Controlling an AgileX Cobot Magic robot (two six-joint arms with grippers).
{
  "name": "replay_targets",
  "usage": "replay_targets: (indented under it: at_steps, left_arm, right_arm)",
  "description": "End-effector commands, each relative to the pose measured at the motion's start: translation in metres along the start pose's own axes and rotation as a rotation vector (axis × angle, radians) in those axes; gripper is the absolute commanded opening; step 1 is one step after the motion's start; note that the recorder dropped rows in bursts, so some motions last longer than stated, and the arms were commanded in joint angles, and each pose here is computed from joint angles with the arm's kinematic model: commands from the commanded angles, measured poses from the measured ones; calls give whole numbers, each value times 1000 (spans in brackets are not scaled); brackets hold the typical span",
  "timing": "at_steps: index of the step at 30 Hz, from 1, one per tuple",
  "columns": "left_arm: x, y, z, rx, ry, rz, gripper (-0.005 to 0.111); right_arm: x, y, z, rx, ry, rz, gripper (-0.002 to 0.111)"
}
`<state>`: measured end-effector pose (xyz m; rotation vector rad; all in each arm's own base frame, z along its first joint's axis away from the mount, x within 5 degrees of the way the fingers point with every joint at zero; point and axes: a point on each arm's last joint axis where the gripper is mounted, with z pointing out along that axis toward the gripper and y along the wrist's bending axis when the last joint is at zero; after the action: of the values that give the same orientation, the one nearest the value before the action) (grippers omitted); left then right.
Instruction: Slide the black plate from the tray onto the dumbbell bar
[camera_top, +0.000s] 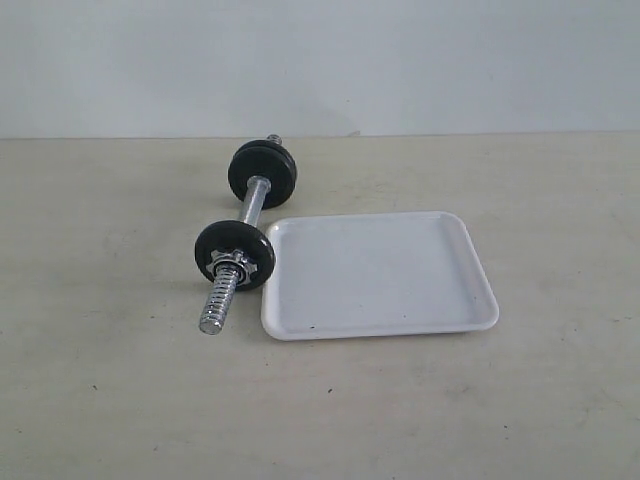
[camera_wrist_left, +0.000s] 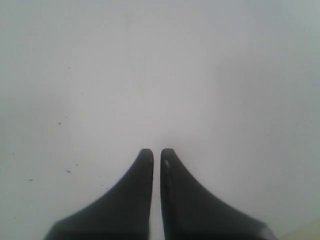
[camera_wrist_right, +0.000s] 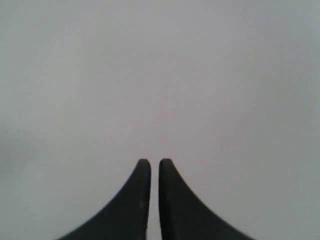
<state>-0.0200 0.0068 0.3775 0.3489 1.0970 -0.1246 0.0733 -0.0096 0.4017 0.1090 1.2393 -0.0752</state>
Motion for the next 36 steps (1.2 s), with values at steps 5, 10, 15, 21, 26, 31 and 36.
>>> replay_targets:
  at_steps: [5, 10, 15, 21, 26, 31, 36]
  left_arm:
    - [6, -2, -1, 18, 56, -82, 4]
    - [19, -6, 1, 34, 139, -173, 4]
    - [39, -12, -1, 60, 305, -269, 4]
    - [61, -18, 1, 95, 386, -195, 4]
    - [79, -22, 3, 93, 425, -224, 4]
    - [87, -24, 5, 93, 417, -191, 4]
    - [88, -24, 4, 99, 429, -199, 4]
  right_arm:
    - [47, -6, -21, 46, 36, 133, 4]
    - [46, 4, -44, -58, 75, 122, 4]
    - [38, 11, -74, -139, 4, 118, 4]
    - [47, 56, -103, -683, 100, 84, 4]
    - [51, 64, -108, -834, -83, 54, 4]
    - [91, 34, -81, -436, 15, 183, 4]
    - [140, 26, -79, -335, 159, 309, 4]
